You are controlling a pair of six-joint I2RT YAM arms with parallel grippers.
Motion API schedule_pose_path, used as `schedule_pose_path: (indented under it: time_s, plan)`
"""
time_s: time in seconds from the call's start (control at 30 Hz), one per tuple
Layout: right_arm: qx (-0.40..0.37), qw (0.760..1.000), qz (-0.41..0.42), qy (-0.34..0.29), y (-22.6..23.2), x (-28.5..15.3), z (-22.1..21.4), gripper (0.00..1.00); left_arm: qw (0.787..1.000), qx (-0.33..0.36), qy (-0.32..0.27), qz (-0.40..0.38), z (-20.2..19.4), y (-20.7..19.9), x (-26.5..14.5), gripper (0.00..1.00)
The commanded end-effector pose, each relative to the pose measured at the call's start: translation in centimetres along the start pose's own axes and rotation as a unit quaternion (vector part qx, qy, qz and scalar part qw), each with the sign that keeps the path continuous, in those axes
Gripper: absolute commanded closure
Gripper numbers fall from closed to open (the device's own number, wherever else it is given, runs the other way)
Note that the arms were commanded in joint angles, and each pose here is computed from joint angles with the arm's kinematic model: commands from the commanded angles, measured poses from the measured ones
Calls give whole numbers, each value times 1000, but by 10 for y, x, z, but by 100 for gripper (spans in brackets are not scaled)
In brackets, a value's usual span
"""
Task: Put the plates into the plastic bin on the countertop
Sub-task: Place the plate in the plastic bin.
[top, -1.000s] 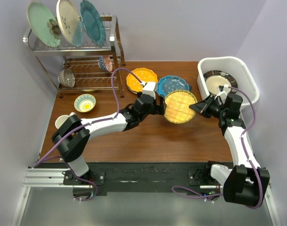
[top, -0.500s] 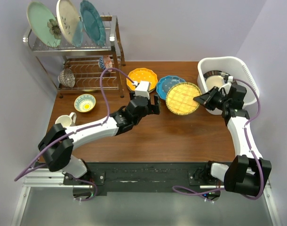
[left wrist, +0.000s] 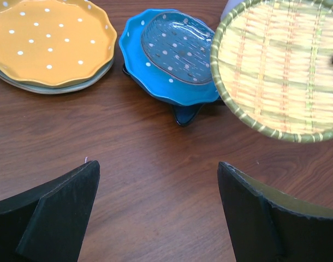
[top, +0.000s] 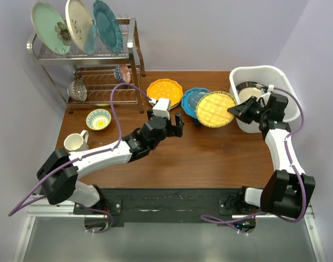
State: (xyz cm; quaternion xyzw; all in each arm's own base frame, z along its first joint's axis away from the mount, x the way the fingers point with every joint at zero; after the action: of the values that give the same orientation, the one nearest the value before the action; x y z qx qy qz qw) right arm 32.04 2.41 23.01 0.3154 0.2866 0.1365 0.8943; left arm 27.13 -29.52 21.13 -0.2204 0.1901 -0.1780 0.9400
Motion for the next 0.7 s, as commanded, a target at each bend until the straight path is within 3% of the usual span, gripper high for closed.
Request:
schedule_pose_path:
  time_s: [0.0,0.67]
  plan:
    - [-17,998,21,-64,20,-8,43,100,1000,-1,-11,-21,4,-11,2,7]
    - [13,994,-31,-109,-11,-6,70,100,998,-12,-12,-53,14,-22,-11,7]
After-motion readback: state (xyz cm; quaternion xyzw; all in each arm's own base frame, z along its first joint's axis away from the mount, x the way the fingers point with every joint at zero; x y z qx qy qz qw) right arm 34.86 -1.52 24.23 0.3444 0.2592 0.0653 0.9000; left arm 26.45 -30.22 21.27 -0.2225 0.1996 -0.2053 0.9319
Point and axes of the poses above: each gripper's point midway between its finger pads, its own x axis out along the fingers, its own y axis along the line the jaws close on, z = x × y, the point moved 5 cm from there along -x, back along the fingers, and after that the axes turned 13 degrees about -x, right-handed, at the moved point
